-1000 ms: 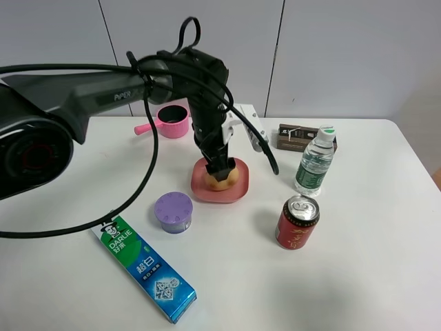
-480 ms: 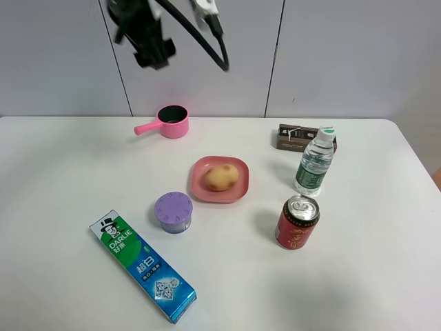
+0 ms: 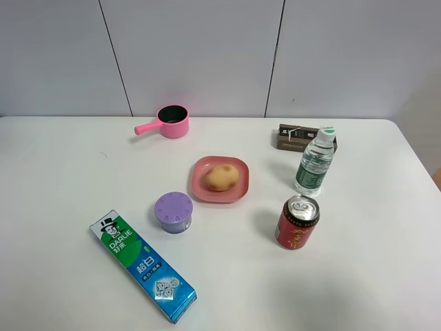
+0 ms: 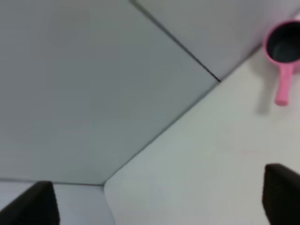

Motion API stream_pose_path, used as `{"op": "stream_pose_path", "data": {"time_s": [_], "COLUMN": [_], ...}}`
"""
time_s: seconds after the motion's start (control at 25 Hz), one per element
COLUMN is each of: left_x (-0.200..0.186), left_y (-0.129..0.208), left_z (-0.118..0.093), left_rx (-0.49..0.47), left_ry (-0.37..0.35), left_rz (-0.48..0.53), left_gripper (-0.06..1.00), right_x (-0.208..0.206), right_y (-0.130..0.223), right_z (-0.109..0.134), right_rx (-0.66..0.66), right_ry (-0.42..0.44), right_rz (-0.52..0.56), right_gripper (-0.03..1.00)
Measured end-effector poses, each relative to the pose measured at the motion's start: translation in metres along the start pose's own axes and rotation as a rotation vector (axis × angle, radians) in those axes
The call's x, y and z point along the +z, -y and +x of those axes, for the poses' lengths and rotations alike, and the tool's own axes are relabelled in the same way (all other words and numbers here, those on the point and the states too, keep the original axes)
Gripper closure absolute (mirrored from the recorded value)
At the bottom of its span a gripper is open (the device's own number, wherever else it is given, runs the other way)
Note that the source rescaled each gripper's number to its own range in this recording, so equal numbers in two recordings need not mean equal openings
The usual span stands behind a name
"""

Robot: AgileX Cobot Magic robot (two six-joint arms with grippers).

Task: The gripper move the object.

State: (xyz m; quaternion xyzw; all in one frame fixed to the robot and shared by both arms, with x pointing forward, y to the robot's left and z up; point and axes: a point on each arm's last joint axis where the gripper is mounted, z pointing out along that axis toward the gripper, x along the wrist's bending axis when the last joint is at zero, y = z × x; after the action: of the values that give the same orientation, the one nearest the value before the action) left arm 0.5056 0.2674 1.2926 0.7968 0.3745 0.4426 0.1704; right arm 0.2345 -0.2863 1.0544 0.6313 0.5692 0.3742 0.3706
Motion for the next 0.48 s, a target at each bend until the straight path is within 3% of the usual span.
{"op": "stream_pose_path", "data": {"time_s": [0.16,0.48], "left_x": [-0.06,-0.165], "left_y": [0.021,0.078], "left_z": [0.016,-0.008], "left_rx": [-0.07,-0.131], "left_ry": [-0.064,-0.143], "left_rz": [-0.092,-0.238], "left_gripper": [0.08,0.08], "right_x": [0.0,0.0], "right_y": [0.0,0.0], "right_z": [0.0,0.0], "right_rx": [0.0,0.0], "right_ry": [0.0,0.0], "right_rz": [0.0,0.0], "right_gripper": [-0.03,-0.03]}}
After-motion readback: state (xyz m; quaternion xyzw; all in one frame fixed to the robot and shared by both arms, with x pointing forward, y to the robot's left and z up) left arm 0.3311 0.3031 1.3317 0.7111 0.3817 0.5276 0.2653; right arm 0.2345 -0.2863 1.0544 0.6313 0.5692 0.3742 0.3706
